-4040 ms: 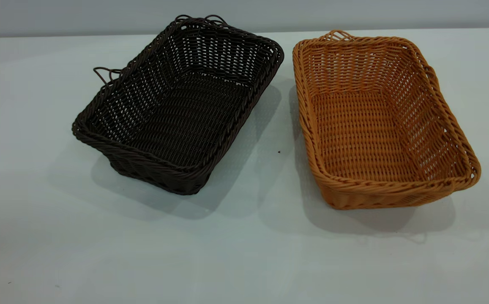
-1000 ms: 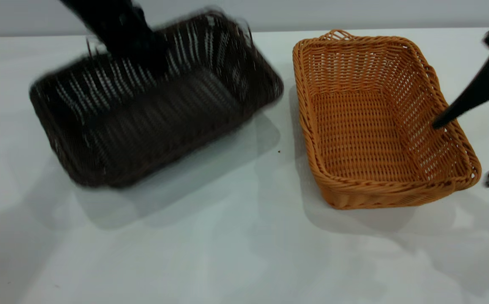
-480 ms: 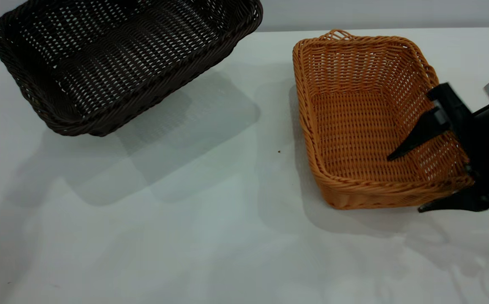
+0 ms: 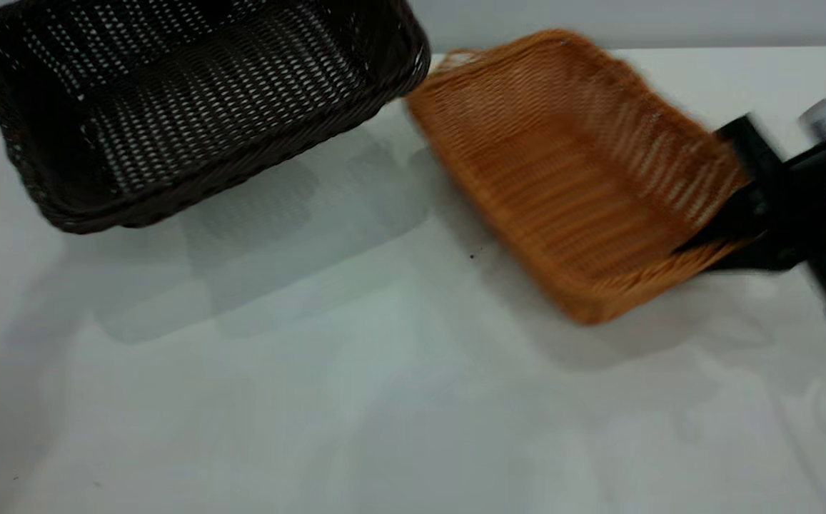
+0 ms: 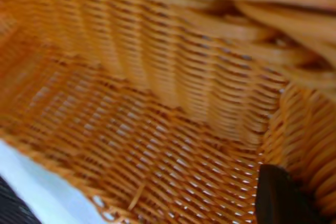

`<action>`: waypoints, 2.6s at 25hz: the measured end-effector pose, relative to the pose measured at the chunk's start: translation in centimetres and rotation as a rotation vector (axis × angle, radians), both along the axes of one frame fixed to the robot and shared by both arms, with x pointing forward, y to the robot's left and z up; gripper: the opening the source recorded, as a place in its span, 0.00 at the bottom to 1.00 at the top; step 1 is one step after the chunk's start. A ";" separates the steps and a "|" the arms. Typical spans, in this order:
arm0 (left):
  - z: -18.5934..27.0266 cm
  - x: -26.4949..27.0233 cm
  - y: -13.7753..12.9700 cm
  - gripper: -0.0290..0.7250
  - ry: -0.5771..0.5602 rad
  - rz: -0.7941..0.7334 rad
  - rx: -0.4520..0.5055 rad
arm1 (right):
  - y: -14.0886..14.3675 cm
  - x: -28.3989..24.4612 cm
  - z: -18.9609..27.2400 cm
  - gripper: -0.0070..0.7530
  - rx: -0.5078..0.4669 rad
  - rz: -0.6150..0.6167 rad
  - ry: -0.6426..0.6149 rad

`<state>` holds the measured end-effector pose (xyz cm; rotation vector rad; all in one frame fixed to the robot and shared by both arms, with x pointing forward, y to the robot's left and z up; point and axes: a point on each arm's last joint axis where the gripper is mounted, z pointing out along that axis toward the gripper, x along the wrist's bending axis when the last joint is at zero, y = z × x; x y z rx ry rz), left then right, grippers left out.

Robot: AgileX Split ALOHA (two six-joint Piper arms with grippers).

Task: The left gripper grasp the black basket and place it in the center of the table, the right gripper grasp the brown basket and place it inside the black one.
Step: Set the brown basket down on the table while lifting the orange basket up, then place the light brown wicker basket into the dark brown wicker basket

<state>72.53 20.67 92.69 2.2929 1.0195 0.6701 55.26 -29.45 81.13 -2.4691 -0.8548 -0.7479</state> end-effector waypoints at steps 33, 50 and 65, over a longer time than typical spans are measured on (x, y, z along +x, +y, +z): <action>-0.6 -5.0 -12.9 0.82 0.097 -0.319 -0.049 | -8.7 3.3 9.3 0.10 0.146 0.187 -0.322; 4.3 -1.5 4.6 0.77 0.188 0.173 -0.244 | 7.1 2.9 13.6 0.10 -0.220 1.081 -0.147; 4.3 -1.5 4.5 0.77 0.183 0.154 -0.234 | 12.9 6.0 11.7 0.10 -0.322 1.334 -0.130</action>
